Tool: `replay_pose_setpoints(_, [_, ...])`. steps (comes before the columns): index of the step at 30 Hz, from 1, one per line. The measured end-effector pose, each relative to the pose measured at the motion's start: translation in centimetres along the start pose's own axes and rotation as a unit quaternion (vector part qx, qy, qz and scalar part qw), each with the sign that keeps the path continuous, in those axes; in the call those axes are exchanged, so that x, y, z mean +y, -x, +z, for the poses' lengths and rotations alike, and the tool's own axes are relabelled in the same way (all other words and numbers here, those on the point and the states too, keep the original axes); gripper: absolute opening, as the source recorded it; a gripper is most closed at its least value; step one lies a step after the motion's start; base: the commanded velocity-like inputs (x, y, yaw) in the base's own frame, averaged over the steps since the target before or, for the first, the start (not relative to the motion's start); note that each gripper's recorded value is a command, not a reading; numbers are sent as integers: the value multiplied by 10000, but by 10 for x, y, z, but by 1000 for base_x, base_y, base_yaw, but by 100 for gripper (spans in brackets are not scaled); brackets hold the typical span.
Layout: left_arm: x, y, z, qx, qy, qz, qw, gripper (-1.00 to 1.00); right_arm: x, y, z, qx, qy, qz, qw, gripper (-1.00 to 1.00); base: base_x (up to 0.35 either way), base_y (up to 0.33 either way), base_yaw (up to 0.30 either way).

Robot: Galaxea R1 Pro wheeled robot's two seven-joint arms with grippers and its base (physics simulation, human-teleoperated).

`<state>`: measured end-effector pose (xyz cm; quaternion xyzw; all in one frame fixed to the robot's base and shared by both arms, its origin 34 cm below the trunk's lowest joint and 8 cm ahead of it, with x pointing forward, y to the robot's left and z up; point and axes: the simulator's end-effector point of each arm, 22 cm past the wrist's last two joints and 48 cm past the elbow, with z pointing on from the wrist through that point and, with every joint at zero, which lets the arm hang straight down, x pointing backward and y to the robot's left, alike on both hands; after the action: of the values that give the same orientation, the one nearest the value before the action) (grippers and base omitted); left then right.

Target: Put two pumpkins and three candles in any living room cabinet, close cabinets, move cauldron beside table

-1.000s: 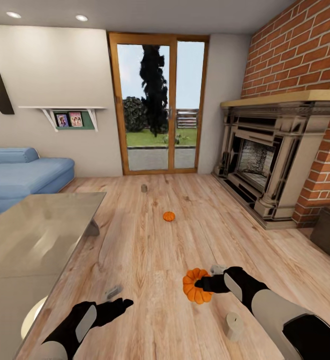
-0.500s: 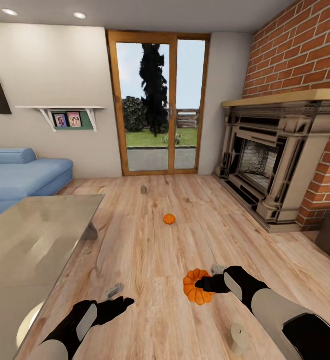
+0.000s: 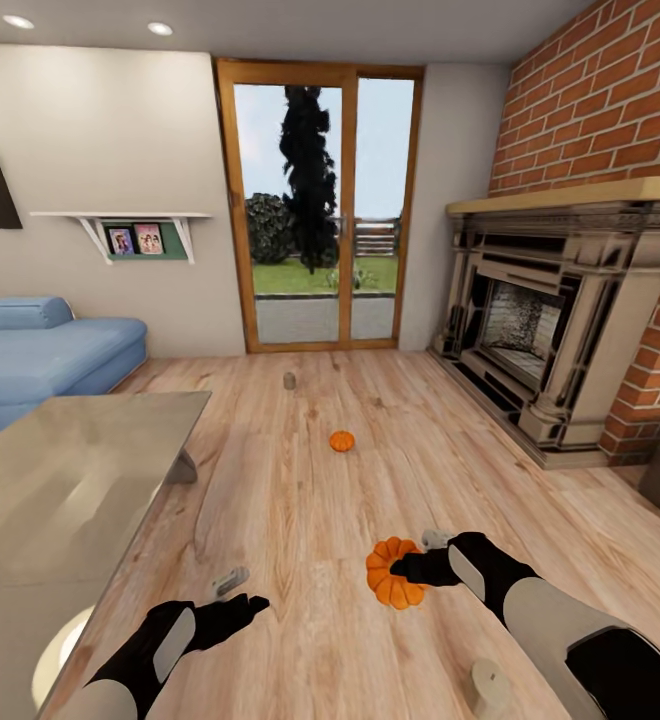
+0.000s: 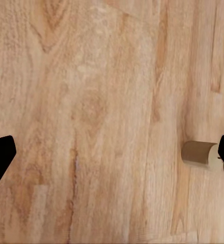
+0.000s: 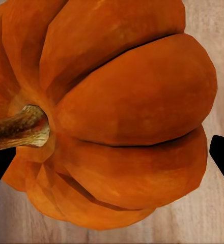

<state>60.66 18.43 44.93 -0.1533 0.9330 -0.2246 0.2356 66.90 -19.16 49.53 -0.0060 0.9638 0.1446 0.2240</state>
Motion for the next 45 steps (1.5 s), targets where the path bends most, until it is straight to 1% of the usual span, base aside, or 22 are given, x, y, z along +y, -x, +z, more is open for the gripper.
replay_pose_setpoints(15, [0,-1,0,0,4,2,10000,100,-1,-1,0,12,-26,-31,10000,-100,35,9,0])
replay_pose_setpoints(31, [-1,0,0,-2,3,2,10000,100,-2,-1,0,19,-44,-42,10000,-100,319,0,0])
replay_pose_setpoints(37, [-6,-3,2,15,-33,-2,10000,100,-2,-1,0,20,-47,-46,10000,-100,333,0,0])
replay_pose_setpoints(45, [-8,-4,2,21,-44,-1,10000,100,-2,-1,0,20,-50,-51,10000,-100,333,0,0])
